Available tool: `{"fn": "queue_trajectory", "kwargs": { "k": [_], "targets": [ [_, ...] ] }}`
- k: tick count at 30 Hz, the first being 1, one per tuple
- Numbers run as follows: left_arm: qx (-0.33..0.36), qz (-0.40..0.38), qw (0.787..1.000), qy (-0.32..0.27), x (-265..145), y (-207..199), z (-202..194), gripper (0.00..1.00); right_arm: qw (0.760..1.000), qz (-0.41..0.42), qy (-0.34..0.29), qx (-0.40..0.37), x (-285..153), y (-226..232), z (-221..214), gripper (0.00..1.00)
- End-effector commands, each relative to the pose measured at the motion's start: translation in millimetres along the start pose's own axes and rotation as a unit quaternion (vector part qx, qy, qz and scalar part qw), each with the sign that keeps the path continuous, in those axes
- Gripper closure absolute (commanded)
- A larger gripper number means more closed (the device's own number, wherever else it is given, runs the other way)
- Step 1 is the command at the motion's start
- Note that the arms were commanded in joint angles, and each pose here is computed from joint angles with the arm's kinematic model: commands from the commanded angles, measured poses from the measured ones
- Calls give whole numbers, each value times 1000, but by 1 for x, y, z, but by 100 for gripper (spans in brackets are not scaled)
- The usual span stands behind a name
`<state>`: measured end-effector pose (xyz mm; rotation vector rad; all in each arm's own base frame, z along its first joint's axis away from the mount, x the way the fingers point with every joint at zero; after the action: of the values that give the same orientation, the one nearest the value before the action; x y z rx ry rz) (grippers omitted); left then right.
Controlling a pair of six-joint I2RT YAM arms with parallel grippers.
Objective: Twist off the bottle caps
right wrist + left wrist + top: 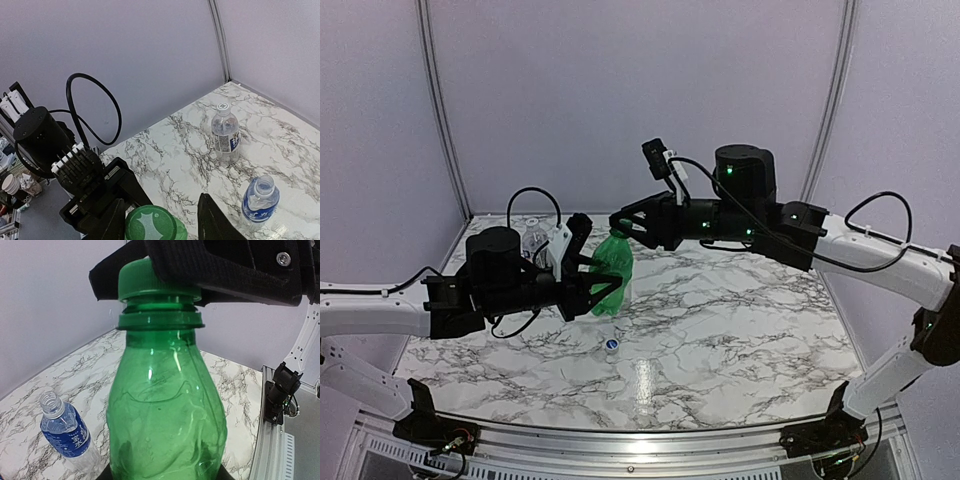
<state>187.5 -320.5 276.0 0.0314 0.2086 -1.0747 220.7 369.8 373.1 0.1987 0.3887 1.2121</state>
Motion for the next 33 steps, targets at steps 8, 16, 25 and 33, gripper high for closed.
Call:
{"fn": "queue_trajectory", "kwargs": {
  "k": [8,16,25,33],
  "targets": [
    [12,9,999,-36,-7,-1,20,93,999,32,-7,0,3,9,0,74],
    [19,-17,999,-44,-15,-7,23,94,994,89,-7,-61,-4,22,4,100],
    [16,-321,946,-46,-52,-74,35,93,888,379,24,-259,-34,62,-22,100],
    [14,-368,928,-56,-68,-85,46,93,875,414,24,-249,-36,55,-14,98]
  ]
}}
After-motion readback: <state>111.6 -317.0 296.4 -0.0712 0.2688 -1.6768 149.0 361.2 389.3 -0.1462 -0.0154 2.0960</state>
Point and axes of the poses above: each gripper's point midway between its finger pads, its own x axis out along the fingers, its own y axis along the line the jaws close on, z = x × y, the point moved 5 cm from there along -x, back along the fingers, and after that the axes turned 1 degree about x, right-handed, at the moved point
